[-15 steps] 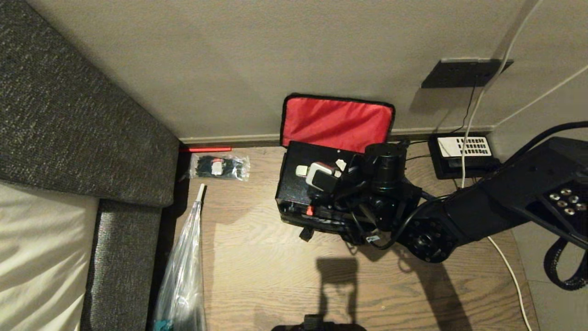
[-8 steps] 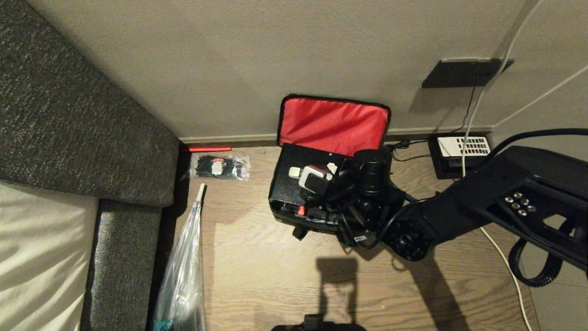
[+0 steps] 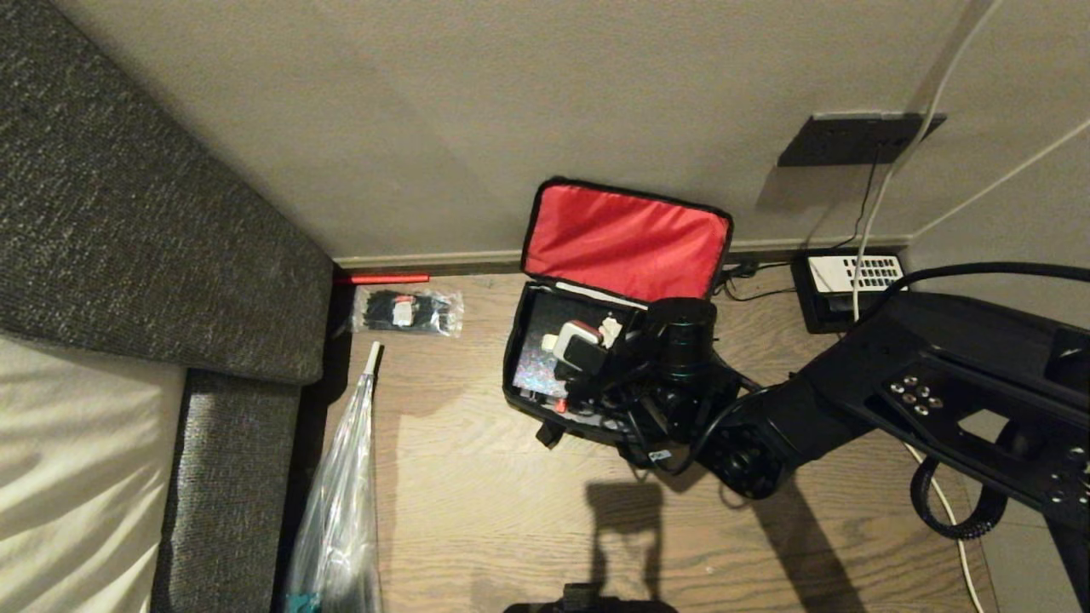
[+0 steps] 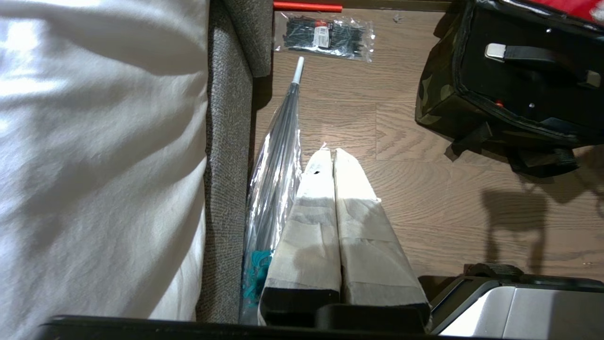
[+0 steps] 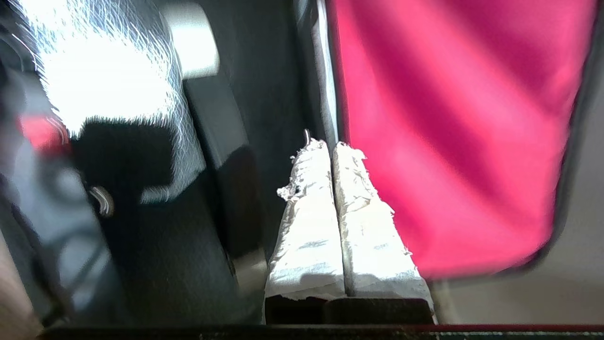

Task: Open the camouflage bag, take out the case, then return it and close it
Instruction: Place the black box back, then close the top of the storage box

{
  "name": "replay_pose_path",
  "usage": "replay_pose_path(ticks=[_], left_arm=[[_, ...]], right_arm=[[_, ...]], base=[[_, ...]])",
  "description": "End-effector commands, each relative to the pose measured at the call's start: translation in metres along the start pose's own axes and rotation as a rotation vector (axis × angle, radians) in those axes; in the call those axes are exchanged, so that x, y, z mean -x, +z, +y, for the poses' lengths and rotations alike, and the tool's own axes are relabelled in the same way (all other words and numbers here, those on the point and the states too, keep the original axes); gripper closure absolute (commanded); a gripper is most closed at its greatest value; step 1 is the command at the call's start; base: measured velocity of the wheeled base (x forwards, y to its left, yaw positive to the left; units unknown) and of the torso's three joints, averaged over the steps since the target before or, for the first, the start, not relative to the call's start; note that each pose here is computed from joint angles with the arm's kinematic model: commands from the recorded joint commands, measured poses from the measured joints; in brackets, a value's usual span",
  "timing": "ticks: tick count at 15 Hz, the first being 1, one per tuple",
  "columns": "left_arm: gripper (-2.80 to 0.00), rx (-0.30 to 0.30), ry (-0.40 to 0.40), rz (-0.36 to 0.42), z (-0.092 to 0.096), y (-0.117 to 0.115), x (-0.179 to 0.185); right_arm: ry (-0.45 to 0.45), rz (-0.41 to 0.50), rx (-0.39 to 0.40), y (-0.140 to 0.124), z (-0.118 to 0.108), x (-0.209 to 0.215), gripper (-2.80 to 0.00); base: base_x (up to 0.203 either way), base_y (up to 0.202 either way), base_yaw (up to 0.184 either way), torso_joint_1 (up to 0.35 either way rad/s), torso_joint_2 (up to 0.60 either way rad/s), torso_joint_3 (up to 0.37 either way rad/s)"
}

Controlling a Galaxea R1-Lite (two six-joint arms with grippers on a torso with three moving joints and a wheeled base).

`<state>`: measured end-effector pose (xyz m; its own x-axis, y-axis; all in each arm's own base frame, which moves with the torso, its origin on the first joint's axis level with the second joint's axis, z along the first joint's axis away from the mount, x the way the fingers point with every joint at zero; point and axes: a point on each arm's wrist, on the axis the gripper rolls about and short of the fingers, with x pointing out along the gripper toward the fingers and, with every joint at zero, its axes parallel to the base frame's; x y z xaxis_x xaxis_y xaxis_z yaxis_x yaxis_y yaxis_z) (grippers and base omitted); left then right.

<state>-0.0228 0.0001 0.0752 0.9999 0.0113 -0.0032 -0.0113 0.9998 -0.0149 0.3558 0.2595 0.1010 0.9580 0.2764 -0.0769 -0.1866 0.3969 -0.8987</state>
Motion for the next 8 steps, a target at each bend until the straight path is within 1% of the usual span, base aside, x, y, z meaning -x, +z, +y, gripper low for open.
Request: replay_pose_path(ticks=[1, 3, 5, 6, 7, 8], left_arm=[[0.0, 0.0, 0.001, 0.003, 0.0, -0.001, 0.0], [0.0, 0.0, 0.001, 0.003, 0.0, -0.001, 0.0], [0.0, 0.0, 0.002, 0.003, 0.0, -0.001, 0.0], [0.0, 0.0, 0.001, 0.003, 0.0, -0.001, 0.0], [0.0, 0.0, 0.001, 0.003, 0.0, -0.001, 0.0], [0.0, 0.0, 0.001, 0.003, 0.0, -0.001, 0.0]], right_arm=[[0.011, 0.01, 0.003, -0.001, -0.001, 0.007, 0.0], [0.024, 0.041, 0.004, -0.004, -0.009, 0.022, 0.0], [0.056, 0.105, 0.009, -0.013, -0.024, 0.059, 0.0], [0.069, 0.131, 0.004, -0.017, -0.032, 0.077, -1.3], [0.079, 0.164, -0.018, -0.022, -0.041, 0.097, -2.8], [0.096, 0.207, -0.048, -0.029, -0.046, 0.117, -2.8]], base=[[0.0, 0.0, 0.0, 0.0, 0.0, 0.0], [0.0, 0.0, 0.0, 0.0, 0.0, 0.0], [0.0, 0.0, 0.0, 0.0, 0.0, 0.0], [0.0, 0.0, 0.0, 0.0, 0.0, 0.0], [0.0, 0.0, 0.0, 0.0, 0.0, 0.0], [0.0, 0.0, 0.0, 0.0, 0.0, 0.0]])
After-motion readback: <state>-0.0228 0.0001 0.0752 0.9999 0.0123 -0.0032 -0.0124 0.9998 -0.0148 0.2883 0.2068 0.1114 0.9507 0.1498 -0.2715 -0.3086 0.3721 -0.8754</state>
